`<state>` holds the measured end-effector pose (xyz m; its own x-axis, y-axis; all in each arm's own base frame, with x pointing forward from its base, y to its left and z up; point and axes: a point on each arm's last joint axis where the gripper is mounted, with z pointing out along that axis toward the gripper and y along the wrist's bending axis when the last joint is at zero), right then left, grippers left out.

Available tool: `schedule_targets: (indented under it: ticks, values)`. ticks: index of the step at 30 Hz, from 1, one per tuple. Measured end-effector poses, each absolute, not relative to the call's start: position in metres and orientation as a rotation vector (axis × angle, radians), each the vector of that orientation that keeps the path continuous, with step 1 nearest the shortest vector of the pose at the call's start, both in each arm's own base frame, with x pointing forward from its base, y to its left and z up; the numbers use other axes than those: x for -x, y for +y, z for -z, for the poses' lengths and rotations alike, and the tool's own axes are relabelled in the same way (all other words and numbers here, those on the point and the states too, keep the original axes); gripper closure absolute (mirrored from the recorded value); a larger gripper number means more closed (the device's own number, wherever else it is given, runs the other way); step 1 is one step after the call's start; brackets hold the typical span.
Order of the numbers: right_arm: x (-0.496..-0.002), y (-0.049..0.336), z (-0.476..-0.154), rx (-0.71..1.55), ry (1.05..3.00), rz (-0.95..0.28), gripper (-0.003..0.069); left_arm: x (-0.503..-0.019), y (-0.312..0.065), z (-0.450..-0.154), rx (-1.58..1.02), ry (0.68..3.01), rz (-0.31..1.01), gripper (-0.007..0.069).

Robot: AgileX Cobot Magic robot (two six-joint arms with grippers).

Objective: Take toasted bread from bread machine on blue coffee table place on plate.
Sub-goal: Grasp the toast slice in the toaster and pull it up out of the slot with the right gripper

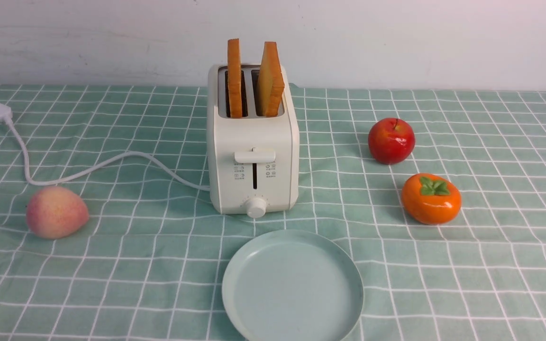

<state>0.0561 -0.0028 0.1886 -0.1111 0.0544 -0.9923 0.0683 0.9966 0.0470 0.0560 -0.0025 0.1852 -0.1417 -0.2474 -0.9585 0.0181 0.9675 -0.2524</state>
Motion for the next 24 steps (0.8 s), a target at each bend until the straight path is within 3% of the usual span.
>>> schedule_targets:
  ticks: [5, 14, 16, 21, 24]
  values:
    - [-0.056, -0.005, -0.208, -0.101, 1.472, 0.029, 0.0419, -0.057, -0.003, -0.197, 0.153, 1.568, 0.251, 0.0386]
    - [-0.054, -0.006, -0.219, -0.106, 1.343, 0.039, 0.0419, -0.057, -0.004, -0.201, 0.154, 1.528, 0.264, 0.0386]
    - [-0.053, -0.006, -0.222, -0.119, 1.313, 0.027, 0.0419, -0.056, -0.004, -0.206, 0.192, 1.475, 0.32, 0.0386]
    - [-0.046, -0.01, -0.24, -0.23, 1.078, -0.089, 0.0419, -0.049, -0.001, -0.234, 0.389, 1.118, 0.656, 0.0386]
    - [-0.04, -0.013, -0.251, -0.292, 0.953, -0.153, 0.0419, -0.041, 0.002, -0.25, 0.393, 0.913, 0.755, 0.0386]
